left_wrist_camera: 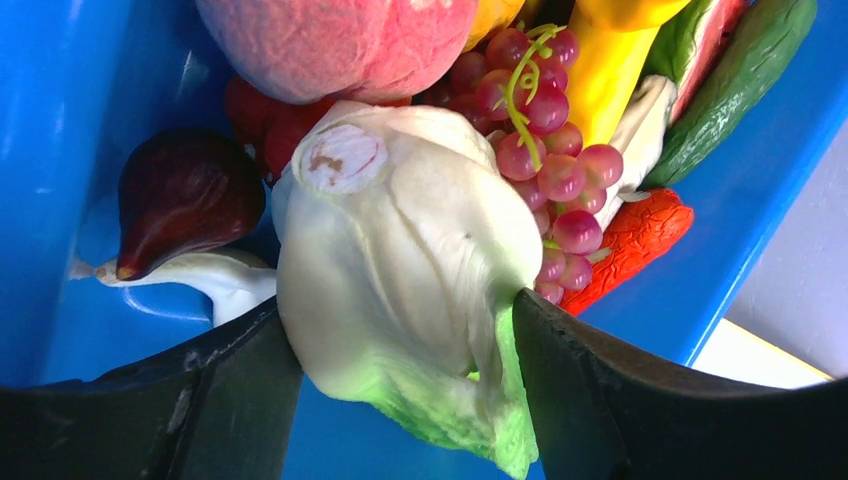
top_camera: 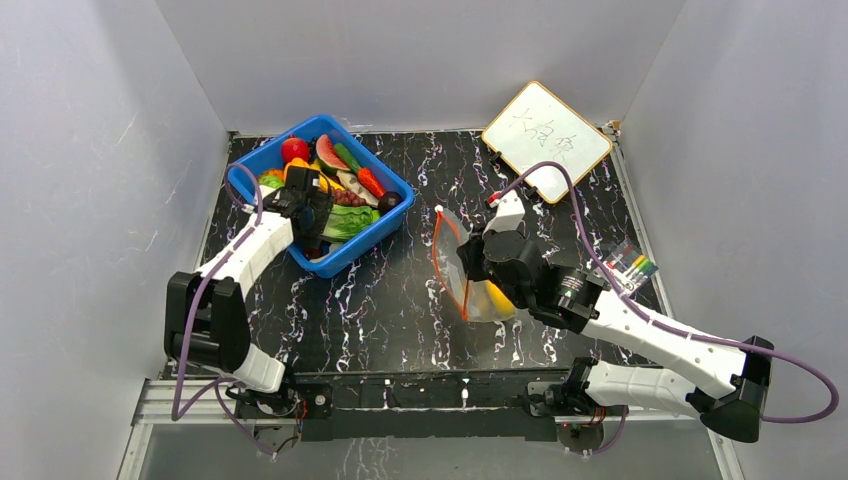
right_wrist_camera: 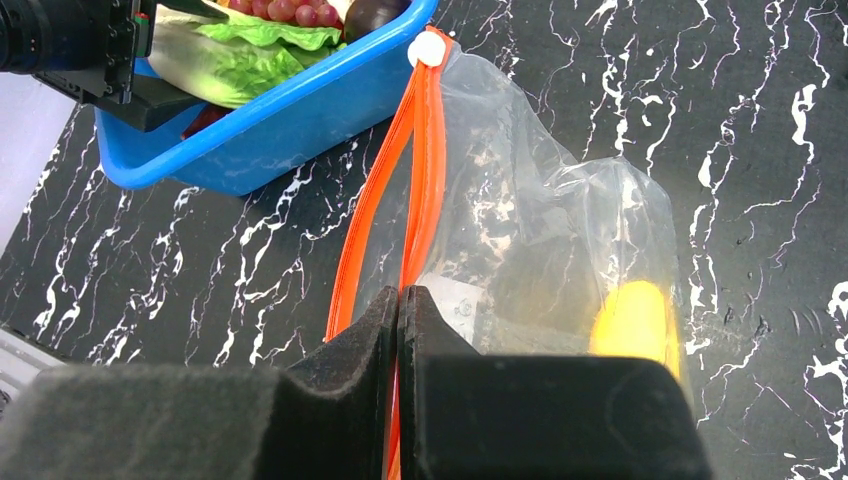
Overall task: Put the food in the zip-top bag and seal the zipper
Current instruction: Pick up the fake vegetable from the bin.
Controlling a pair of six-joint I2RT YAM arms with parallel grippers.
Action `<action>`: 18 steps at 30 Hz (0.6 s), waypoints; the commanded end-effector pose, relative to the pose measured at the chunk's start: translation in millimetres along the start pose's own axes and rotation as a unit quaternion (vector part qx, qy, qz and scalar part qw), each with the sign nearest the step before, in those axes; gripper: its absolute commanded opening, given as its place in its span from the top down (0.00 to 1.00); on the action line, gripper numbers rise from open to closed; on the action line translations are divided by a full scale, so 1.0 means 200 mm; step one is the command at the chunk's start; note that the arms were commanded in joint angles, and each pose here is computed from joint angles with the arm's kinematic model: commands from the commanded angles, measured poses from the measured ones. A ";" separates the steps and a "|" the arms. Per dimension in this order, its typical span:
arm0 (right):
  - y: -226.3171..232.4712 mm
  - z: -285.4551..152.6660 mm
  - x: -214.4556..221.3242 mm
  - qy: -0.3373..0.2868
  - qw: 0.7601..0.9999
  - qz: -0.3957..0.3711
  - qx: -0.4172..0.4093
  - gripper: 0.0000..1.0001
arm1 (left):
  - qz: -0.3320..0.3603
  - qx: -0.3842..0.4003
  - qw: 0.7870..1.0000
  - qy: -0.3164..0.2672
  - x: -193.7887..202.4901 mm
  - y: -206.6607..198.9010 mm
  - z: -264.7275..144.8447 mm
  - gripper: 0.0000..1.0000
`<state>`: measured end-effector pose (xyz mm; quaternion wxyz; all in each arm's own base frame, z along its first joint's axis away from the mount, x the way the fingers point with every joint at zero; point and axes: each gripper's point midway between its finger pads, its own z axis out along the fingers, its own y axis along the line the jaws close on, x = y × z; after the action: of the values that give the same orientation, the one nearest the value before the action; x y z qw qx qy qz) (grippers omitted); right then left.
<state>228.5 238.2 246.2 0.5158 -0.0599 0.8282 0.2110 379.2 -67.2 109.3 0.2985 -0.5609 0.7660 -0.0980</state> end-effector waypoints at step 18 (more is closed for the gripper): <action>0.09 -0.09 -0.17 -0.048 0.997 0.046 -0.049 1.00 | -0.014 0.035 0.999 -0.021 -0.08 0.04 -0.17 0.48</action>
<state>223.0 238.9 260.1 0.5202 -0.0579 0.8180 0.2387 366.5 -64.7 118.1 0.3069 -0.5614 0.7608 -0.1088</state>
